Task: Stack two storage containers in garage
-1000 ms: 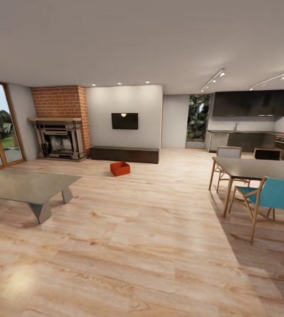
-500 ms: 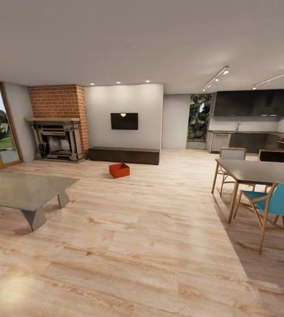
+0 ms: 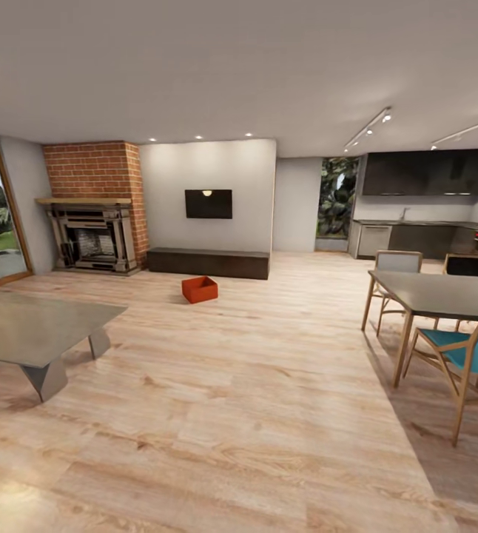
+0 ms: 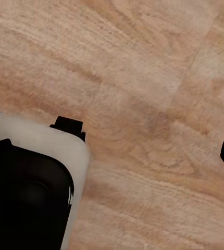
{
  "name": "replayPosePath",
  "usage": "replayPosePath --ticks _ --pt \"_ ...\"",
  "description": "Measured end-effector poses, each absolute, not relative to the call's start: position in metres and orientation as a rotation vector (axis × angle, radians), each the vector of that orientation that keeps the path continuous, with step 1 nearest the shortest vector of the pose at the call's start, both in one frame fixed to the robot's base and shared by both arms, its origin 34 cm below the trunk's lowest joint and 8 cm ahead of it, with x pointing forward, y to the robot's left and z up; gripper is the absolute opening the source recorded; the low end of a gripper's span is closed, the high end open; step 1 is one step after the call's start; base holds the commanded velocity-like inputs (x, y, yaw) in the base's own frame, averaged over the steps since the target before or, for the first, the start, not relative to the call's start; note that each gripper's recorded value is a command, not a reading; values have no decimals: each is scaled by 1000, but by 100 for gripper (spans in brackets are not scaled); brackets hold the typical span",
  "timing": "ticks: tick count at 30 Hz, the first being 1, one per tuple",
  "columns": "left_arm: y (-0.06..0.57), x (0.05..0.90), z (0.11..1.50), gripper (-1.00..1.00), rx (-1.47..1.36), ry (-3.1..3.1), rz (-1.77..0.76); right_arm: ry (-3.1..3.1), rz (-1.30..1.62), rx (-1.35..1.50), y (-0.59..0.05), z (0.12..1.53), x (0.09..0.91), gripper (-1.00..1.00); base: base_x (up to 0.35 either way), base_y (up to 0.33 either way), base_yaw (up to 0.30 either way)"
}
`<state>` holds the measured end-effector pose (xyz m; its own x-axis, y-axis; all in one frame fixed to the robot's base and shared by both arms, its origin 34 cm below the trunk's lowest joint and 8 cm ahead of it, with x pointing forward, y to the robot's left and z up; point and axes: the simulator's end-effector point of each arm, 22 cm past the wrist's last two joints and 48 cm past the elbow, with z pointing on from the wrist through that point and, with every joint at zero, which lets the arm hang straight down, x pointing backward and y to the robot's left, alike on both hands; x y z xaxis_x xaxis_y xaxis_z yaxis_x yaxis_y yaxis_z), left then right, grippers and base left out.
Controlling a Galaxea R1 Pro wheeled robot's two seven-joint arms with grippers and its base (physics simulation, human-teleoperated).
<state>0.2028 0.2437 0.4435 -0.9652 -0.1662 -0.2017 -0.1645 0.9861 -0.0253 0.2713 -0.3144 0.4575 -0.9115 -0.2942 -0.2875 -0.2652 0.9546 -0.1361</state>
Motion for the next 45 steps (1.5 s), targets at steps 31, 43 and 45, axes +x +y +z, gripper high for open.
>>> replayPosePath --ticks 31,43,45 --pt "244 203 443 100 -246 2927 -12 2799 -132 -409 -313 457 271 100 323 0 -148" --pt "244 203 443 100 -246 2927 -12 2799 -130 -413 -312 457 271 100 323 0 -3" --pt "244 203 443 100 -246 2927 -12 2799 -130 -414 -312 457 271 100 323 0 22"
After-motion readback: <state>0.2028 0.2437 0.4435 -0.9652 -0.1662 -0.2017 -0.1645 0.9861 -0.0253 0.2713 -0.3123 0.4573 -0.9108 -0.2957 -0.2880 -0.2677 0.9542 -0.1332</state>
